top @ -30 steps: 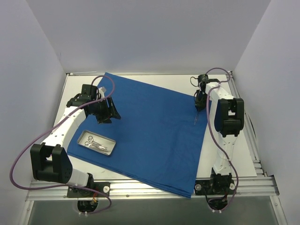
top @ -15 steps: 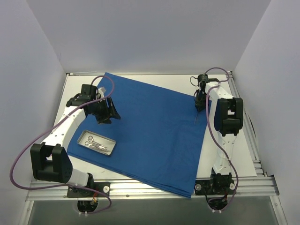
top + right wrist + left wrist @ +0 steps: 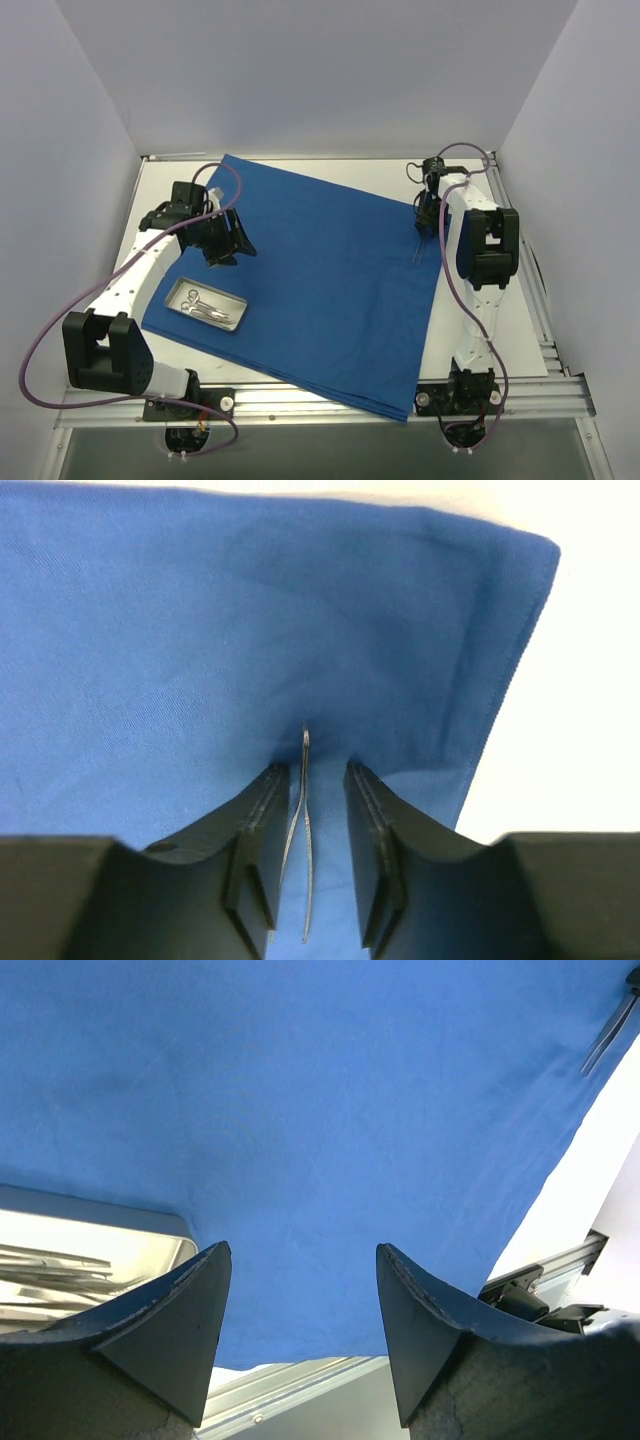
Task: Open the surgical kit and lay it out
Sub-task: Place the medical item in the surgical kit, then pick up the medical item from the container.
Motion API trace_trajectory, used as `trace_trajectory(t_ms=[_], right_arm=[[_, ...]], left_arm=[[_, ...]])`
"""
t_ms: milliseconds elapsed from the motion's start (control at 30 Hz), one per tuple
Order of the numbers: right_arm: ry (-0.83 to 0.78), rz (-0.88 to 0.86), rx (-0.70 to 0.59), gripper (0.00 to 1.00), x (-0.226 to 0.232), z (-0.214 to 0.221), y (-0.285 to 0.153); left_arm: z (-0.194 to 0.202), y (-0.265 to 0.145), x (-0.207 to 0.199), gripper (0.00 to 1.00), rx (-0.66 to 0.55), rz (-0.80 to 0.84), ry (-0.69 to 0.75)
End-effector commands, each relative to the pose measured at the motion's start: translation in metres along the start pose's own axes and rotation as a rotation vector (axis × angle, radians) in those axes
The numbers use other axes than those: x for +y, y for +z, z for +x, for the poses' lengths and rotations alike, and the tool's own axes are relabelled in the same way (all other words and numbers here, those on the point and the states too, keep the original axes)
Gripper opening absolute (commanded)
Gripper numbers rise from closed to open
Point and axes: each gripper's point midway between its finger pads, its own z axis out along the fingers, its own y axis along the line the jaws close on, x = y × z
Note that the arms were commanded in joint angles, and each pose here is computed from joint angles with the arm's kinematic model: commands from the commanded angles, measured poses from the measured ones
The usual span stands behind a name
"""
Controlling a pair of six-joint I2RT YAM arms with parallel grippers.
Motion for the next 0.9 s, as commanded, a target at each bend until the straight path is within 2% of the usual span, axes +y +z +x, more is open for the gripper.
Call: trace_trajectory(t_ms=[0, 200, 300, 367, 500, 667, 767, 867], right_arm=[[-0.024, 0.037, -0.032, 0.32, -0.002, -0.012, -0.012], [-0.106, -0.008, -0.158, 0.39, 0.033, -0.031, -0.079], [-0.157, -0.05, -0.221, 0.4, 0.057, -0.034, -0.114], [-0.18, -0.102, -0.261, 0.4, 0.073, -0.034, -0.137], [-0.24, -0.184, -0.281, 0.39, 0.103, -0.014, -0.165], [-0.309, -0.26, -0.284, 0.39, 0.127, 0.017, -0.19], [-0.348, -0.291, -0.279, 0.39, 0.137, 0.036, -0.198], [-0.365, -0.309, -0.28, 0.39, 0.14, 0.047, -0.201]], left_arm=[[-0.003, -0.015, -0.001, 0.68, -0.047, -0.006, -0.006], [0.009, -0.026, 0.035, 0.68, -0.034, -0.21, -0.095], [0.014, -0.034, 0.057, 0.68, -0.038, -0.324, -0.158], [0.018, -0.04, 0.075, 0.63, -0.048, -0.396, -0.202], [0.037, -0.043, 0.11, 0.61, 0.007, -0.498, -0.343], [0.052, -0.033, 0.139, 0.57, 0.058, -0.509, -0.483], [0.054, -0.024, 0.149, 0.56, 0.078, -0.537, -0.518], [0.051, -0.018, 0.158, 0.49, 0.08, -0.583, -0.538]])
